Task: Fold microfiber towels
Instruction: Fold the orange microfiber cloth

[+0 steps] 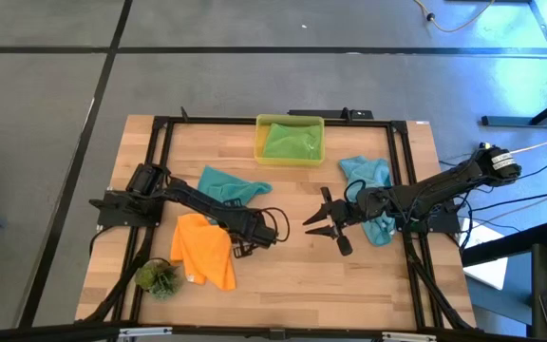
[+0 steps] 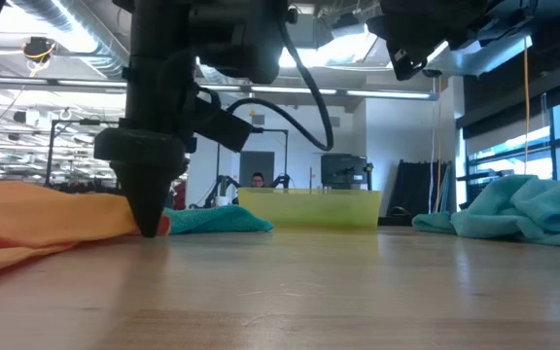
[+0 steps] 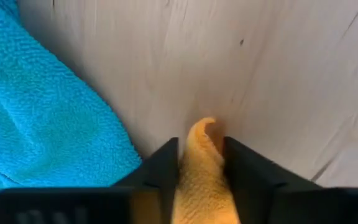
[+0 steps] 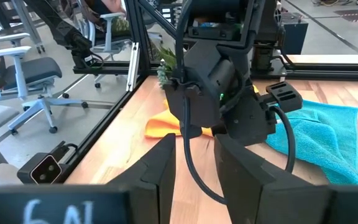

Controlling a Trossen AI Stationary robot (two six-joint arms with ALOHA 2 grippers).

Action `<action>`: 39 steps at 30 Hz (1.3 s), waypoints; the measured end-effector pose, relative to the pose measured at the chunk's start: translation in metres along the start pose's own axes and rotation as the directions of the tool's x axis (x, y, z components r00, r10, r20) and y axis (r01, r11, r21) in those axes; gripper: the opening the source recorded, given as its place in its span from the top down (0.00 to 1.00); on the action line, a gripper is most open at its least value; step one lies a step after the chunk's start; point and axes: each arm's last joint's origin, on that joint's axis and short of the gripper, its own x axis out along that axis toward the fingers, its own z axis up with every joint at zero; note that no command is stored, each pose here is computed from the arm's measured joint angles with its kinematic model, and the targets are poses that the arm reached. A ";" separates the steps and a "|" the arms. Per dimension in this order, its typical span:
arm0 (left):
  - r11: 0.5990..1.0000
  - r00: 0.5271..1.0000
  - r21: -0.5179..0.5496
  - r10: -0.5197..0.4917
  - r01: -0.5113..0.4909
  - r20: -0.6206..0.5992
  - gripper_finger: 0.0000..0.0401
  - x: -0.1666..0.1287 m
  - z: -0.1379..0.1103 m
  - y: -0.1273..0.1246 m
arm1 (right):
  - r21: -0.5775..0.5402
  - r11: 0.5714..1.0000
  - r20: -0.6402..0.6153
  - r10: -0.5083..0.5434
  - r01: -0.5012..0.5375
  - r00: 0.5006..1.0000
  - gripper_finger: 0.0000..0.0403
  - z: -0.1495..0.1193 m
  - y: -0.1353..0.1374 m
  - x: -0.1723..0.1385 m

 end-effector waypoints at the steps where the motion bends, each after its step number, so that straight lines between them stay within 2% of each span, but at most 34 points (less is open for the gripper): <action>1: 1.000 1.000 -0.001 -0.001 0.001 0.001 0.80 0.000 0.000 0.000 | 0.000 1.000 0.000 0.000 0.000 1.000 0.72 0.000 0.000 0.000; 4: 1.000 1.000 -0.004 -0.014 0.014 0.014 0.96 -0.010 0.002 0.001 | -0.001 1.000 -0.006 -0.001 0.001 1.000 0.72 -0.001 0.000 0.000; 8: 0.995 0.984 -0.030 -0.087 0.093 0.153 0.99 -0.054 0.013 -0.002 | -0.048 0.999 0.021 0.019 -0.018 1.000 0.72 0.005 0.005 -0.005; 11: 0.995 0.940 0.014 -0.099 0.100 0.326 1.00 -0.104 0.014 -0.006 | -0.062 0.998 0.074 0.028 -0.024 0.997 0.72 0.016 0.010 -0.016; 14: 0.991 0.868 0.102 -0.121 0.082 0.482 1.00 -0.151 0.007 -0.010 | -0.070 0.998 0.092 0.008 -0.002 0.996 0.72 0.022 0.015 -0.028; 18: 0.964 0.717 0.260 -0.220 0.056 0.662 1.00 -0.202 -0.005 -0.024 | -0.094 0.995 0.071 -0.025 0.031 0.997 0.72 0.022 0.021 -0.034; 20: 0.941 0.656 0.339 -0.265 0.015 0.707 1.00 -0.219 -0.014 -0.036 | -0.099 0.995 0.060 -0.014 0.020 0.998 0.72 0.020 0.024 -0.033; 23: 0.914 0.602 0.400 -0.286 -0.062 0.745 1.00 -0.237 -0.031 -0.050 | -0.117 0.993 0.048 0.026 -0.020 0.999 0.72 0.016 0.029 -0.028; 28: 0.925 0.557 0.308 -0.138 -0.223 0.819 1.00 -0.257 -0.048 -0.048 | -0.166 0.983 0.056 0.090 -0.079 0.994 0.72 0.007 0.038 -0.011; 31: 0.948 0.512 0.200 -0.047 -0.248 0.857 1.00 -0.266 -0.044 -0.037 | -0.183 0.979 0.080 0.100 -0.084 0.992 0.71 0.002 0.040 0.001; 33: 0.955 0.504 0.161 -0.013 -0.251 0.863 1.00 -0.269 -0.038 -0.029 | -0.175 0.980 0.092 0.106 -0.089 0.990 0.69 -0.002 0.042 0.007; 36: 0.962 0.517 0.137 0.005 -0.236 0.856 1.00 -0.267 -0.026 -0.018 | -0.077 0.992 0.103 0.112 -0.105 0.988 0.62 -0.006 0.043 0.014; 39: 0.963 0.531 0.136 0.008 -0.232 0.847 1.00 -0.265 -0.017 -0.009 | 0.018 0.986 0.085 0.164 -0.166 0.983 0.54 -0.005 0.039 0.021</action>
